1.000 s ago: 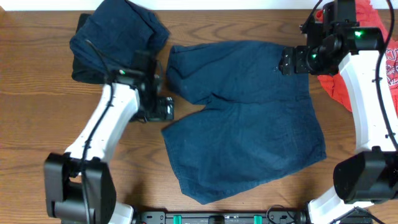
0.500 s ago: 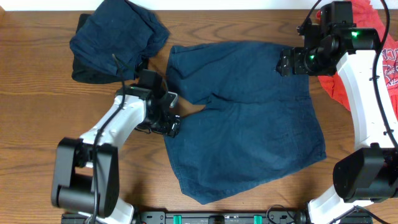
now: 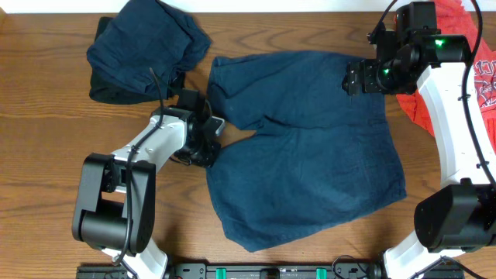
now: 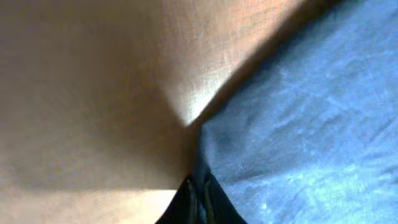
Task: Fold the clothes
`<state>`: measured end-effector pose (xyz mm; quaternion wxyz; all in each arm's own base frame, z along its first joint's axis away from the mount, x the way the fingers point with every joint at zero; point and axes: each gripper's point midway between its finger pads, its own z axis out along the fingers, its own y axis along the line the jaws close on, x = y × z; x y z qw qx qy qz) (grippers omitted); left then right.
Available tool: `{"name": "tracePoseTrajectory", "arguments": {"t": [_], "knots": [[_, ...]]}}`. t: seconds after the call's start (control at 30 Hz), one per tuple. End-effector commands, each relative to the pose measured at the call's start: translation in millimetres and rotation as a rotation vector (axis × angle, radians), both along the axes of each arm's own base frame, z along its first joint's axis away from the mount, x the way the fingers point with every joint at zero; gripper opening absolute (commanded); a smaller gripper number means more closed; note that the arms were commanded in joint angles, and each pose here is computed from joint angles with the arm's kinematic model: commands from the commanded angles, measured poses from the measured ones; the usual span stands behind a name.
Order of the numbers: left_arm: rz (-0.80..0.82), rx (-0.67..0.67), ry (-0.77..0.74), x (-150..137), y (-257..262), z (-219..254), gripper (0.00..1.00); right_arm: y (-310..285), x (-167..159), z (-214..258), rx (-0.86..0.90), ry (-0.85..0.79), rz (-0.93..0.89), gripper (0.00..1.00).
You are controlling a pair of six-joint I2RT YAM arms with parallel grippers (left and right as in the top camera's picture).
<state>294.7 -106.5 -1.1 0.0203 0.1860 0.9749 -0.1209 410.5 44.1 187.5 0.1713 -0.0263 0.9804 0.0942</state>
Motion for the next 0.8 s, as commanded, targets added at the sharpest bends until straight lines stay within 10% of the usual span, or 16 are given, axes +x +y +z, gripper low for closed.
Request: {"name": "tracePoseTrajectory", "arguments": {"t": [0.0,0.43,0.63,0.77], "knots": [[0.021,-0.008,-0.024,8,-1,-2,0.06,6,0,-4,0.001,0.006,0.03,0.97],[0.179,0.067,-0.133,58,41,24,0.06,9,1,-11,0.008,0.011,0.016,0.93],[0.204,0.103,-0.107,65,54,59,0.81,7,-3,1,0.016,-0.009,-0.005,0.93],[0.2,0.106,-0.093,63,53,88,0.92,4,-18,20,0.002,-0.023,-0.017,0.92]]}}
